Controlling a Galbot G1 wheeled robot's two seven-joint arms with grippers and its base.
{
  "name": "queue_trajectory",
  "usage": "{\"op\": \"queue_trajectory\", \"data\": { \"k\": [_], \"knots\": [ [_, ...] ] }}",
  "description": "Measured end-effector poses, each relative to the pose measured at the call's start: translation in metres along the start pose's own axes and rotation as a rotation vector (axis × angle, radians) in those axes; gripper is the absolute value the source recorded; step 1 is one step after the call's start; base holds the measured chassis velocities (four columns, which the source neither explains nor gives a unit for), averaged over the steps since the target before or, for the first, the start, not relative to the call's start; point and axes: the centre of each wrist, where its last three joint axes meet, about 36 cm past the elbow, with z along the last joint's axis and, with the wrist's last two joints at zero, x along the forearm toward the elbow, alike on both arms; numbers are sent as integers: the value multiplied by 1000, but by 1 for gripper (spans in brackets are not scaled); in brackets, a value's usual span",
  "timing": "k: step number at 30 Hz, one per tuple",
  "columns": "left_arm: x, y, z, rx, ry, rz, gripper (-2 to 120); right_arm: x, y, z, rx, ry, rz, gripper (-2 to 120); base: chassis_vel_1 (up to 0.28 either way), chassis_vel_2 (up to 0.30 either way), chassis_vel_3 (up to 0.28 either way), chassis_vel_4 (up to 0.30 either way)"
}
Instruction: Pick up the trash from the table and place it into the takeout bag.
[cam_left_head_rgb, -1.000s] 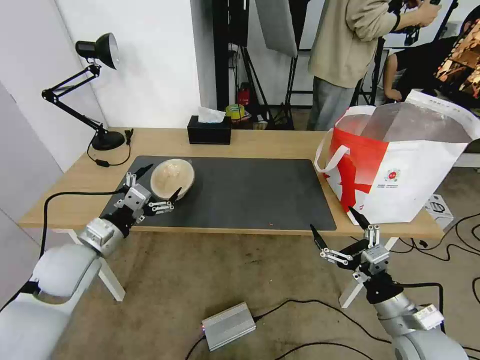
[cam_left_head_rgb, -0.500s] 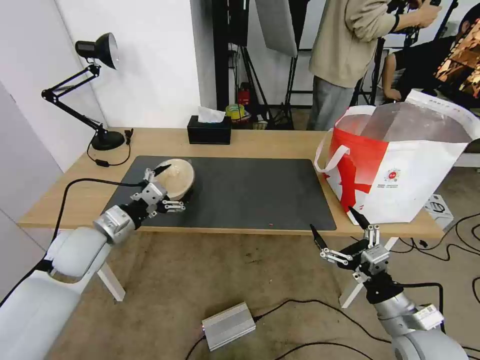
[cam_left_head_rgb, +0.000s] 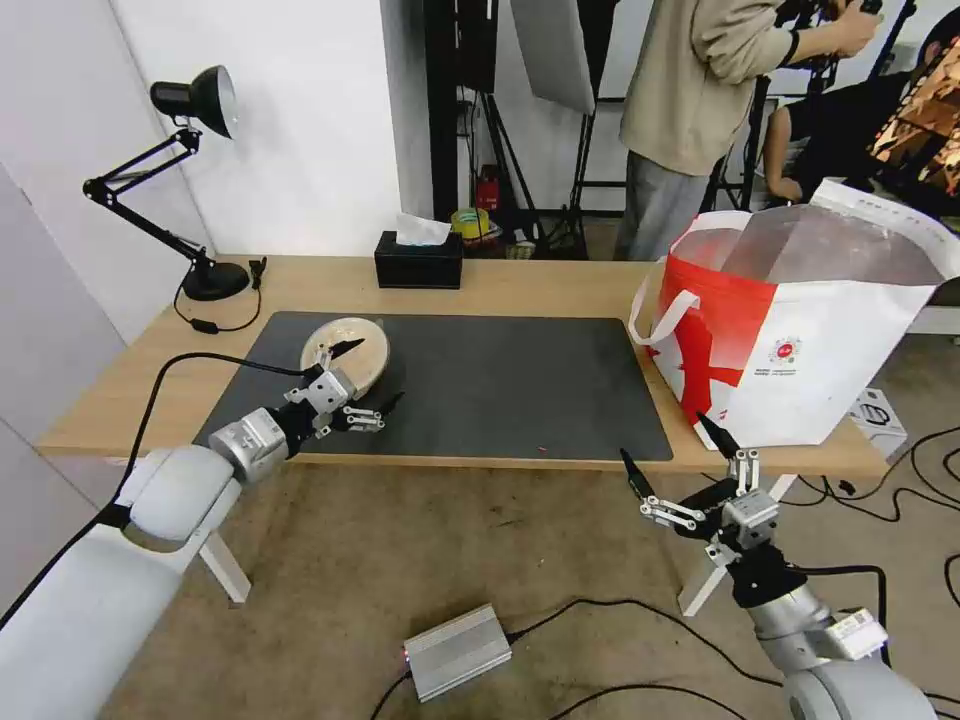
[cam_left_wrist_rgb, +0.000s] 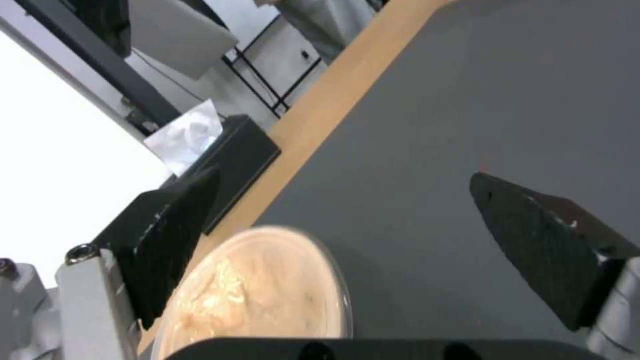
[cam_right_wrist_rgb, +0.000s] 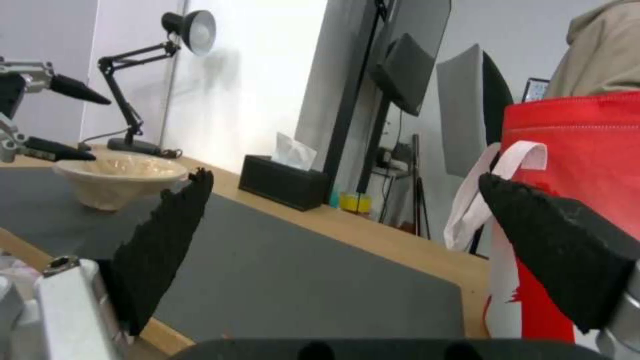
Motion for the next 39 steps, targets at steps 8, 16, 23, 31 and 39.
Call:
{"op": "queue_trajectory", "data": {
  "k": [8,16,23,31,39],
  "knots": [
    [-10,0,5,-25,24,16,100,0,0,0,0,0,0,100,0,0,0,0],
    [-17,0,8,-30,36,18,100,0,0,0,0,0,0,100,0,0,0,0],
    [-20,4,11,-43,52,16,100,0,0,0,0,0,0,100,0,0,0,0],
    [-21,5,14,-53,69,17,100,0,0,0,0,0,0,100,0,0,0,0],
    [-21,8,18,-72,91,16,100,0,0,0,0,0,0,100,0,0,0,0]
  ]
}}
